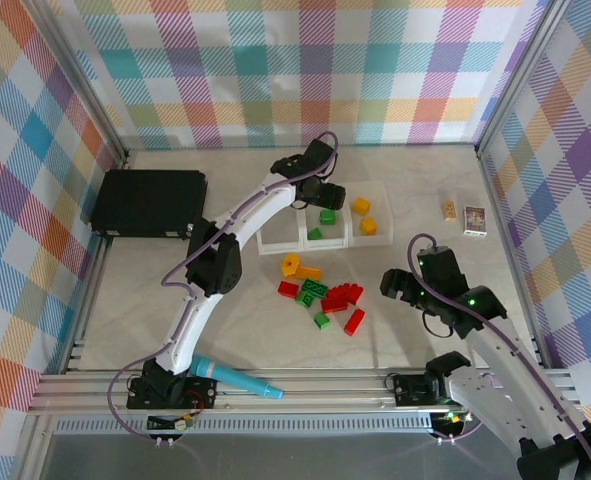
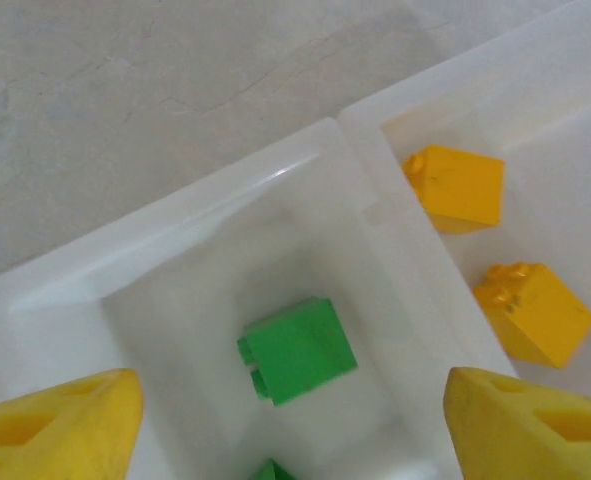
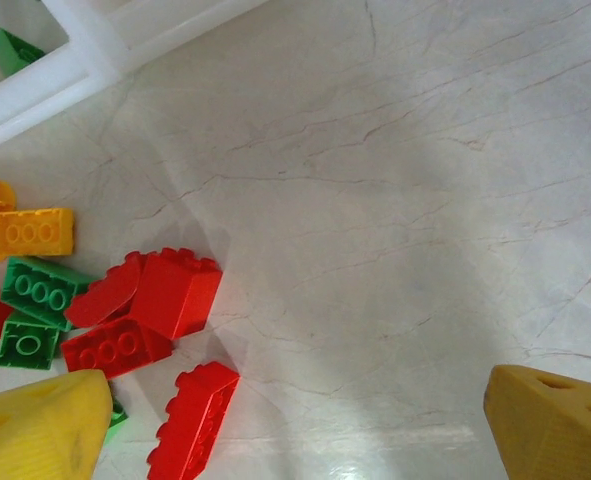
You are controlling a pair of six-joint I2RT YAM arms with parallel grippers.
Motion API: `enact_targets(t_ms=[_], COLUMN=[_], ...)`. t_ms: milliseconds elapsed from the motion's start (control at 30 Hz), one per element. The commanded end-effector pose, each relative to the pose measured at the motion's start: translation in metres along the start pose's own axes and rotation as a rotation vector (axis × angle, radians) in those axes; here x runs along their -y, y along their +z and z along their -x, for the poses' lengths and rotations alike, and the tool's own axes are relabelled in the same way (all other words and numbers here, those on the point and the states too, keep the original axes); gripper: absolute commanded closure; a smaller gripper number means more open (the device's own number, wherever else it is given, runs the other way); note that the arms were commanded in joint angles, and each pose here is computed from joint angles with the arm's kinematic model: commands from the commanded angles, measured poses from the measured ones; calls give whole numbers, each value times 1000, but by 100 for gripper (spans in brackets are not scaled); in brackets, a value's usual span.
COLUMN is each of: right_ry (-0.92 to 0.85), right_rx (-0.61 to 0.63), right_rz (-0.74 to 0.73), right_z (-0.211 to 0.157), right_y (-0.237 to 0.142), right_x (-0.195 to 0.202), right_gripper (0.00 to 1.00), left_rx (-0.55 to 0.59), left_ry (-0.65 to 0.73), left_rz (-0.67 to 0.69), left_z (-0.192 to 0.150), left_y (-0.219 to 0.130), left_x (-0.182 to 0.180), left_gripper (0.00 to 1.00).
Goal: Sort the legos into containers by color
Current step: Pick up the lego from the bottom-center of the table.
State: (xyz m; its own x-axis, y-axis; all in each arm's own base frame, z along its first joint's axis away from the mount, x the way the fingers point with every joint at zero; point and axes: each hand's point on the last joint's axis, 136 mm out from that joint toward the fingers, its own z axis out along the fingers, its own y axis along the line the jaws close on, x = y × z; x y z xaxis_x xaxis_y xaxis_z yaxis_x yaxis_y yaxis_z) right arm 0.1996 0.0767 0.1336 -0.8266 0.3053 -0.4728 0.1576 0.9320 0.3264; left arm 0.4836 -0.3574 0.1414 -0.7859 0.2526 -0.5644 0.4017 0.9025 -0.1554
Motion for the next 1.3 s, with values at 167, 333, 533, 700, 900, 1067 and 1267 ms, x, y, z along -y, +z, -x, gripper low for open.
enact_targets(t_ms=[167,333,533,700,900,1067,1267], right_ry=[71,143,170,182,180,172,180], right_rx=[-108,-238,-349,-361,-359,-342,-319], right_rz=[67,82,-50,-92,-166,-228,-252], right_z=[-17,-33,-55,-67,-78,-87,-92], right_y=[9,31,48,56,65,70,72], right_x=[-12,-21,-14,-23,-37,-45,-51], right_gripper=[4,5,8,10,13,16,22], left_rx=[145,158,134,129,112,130,120], left_ry=[-20,-57,-98,-82,-60,-74,-85], left_rz=[-79,-95,-88,-75,-55,-65,-49], left_z=[-9,-62,-134,-181,-206,-207,-210], left_y=[-104,-129,-149,-157,-164,-167,-167], left_x=[5,-8,-28,-43,-52,-51,-54], left_gripper=[0,0,0,0,0,0,0])
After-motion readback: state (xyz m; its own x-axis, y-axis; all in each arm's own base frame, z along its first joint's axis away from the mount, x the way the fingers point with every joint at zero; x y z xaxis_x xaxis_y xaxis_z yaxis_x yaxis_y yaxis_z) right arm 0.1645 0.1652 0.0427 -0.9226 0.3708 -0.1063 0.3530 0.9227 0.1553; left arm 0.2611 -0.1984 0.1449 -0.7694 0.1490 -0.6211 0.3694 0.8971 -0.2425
